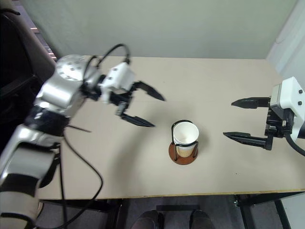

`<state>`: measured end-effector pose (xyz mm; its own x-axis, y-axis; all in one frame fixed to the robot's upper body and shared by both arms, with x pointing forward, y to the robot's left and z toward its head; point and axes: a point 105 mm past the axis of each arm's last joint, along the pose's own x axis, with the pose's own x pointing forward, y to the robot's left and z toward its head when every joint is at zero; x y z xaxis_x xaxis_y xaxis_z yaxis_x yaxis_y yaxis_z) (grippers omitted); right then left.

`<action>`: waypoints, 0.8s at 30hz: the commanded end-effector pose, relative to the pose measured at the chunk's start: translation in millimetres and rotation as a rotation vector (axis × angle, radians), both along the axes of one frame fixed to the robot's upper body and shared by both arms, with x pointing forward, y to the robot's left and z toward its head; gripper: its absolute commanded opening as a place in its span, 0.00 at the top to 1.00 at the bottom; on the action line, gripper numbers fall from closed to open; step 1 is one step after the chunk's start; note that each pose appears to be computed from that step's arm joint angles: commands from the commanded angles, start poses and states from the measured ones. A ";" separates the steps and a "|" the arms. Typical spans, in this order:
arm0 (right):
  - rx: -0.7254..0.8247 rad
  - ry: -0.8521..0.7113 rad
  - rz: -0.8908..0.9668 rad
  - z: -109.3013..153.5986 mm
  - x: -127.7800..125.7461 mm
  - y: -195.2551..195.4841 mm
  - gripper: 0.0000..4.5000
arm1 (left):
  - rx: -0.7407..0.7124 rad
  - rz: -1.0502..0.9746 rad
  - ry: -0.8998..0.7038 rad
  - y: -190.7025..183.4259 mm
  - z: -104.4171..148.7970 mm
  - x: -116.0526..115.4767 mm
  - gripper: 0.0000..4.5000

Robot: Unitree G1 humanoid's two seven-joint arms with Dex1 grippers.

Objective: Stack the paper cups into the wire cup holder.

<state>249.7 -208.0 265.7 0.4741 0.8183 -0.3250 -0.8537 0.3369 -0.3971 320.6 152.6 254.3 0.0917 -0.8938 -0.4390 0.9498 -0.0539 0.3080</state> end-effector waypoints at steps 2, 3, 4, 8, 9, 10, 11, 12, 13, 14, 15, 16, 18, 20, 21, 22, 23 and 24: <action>-0.035 0.011 -0.060 4.3 8.0 -36.8 0.00 | -0.081 0.154 0.110 55.7 6.4 -31.0 0.01; -0.032 0.022 -0.069 5.1 8.8 -43.9 0.00 | -0.074 0.188 0.126 65.9 3.0 -36.0 0.01; -0.032 0.029 -0.074 5.7 9.5 -49.2 0.00 | -0.070 0.212 0.135 72.6 0.6 -39.8 0.01; -0.047 0.051 -0.060 4.6 14.6 -56.4 0.00 | -0.063 0.267 0.141 81.3 -4.6 -46.1 0.01; -0.048 0.056 -0.047 3.6 16.3 -55.0 0.00 | -0.067 0.265 0.138 79.9 -4.1 -47.8 0.01; -0.048 0.058 -0.038 2.7 18.3 -53.8 0.00 | -0.069 0.264 0.136 78.3 -3.9 -49.1 0.01; -0.048 0.059 -0.031 2.1 20.5 -52.8 0.00 | -0.069 0.264 0.135 77.1 -4.0 -49.8 0.01; -0.049 0.060 -0.023 1.3 22.5 -51.2 0.00 | -0.071 0.266 0.134 76.4 -4.1 -50.6 0.01; -0.050 0.061 -0.017 0.6 24.8 -49.6 0.00 | -0.070 0.271 0.133 76.3 -4.7 -51.2 0.01; -0.051 0.062 -0.012 -0.1 26.6 -48.2 0.00 | -0.068 0.278 0.131 76.6 -5.4 -51.6 0.01; -0.052 0.063 -0.009 -1.1 28.3 -47.4 0.00 | -0.067 0.283 0.130 76.6 -6.3 -52.1 0.01; -0.053 0.065 -0.006 -2.1 29.4 -46.7 0.00 | -0.067 0.287 0.130 76.6 -7.0 -52.9 0.01; -0.050 0.073 -0.004 -3.9 31.4 -46.1 0.00 | -0.065 0.297 0.132 77.3 -9.2 -55.1 0.01; -0.039 0.077 -0.004 -3.7 33.6 -45.3 0.00 | -0.064 0.308 0.132 78.5 -11.0 -56.8 0.01; -0.037 0.078 -0.007 -3.6 35.2 -44.7 0.00 | -0.065 0.315 0.132 79.0 -11.8 -57.4 0.01; -0.037 0.078 -0.010 -3.5 37.2 -43.8 0.00 | -0.065 0.322 0.133 79.7 -12.9 -58.0 0.01; -0.037 0.077 -0.010 -3.1 38.4 -42.9 0.00 | -0.065 0.327 0.132 80.1 -13.8 -58.6 0.01; -0.035 0.076 -0.007 -2.8 39.0 -42.1 0.00 | -0.065 0.330 0.132 80.0 -14.6 -59.2 0.01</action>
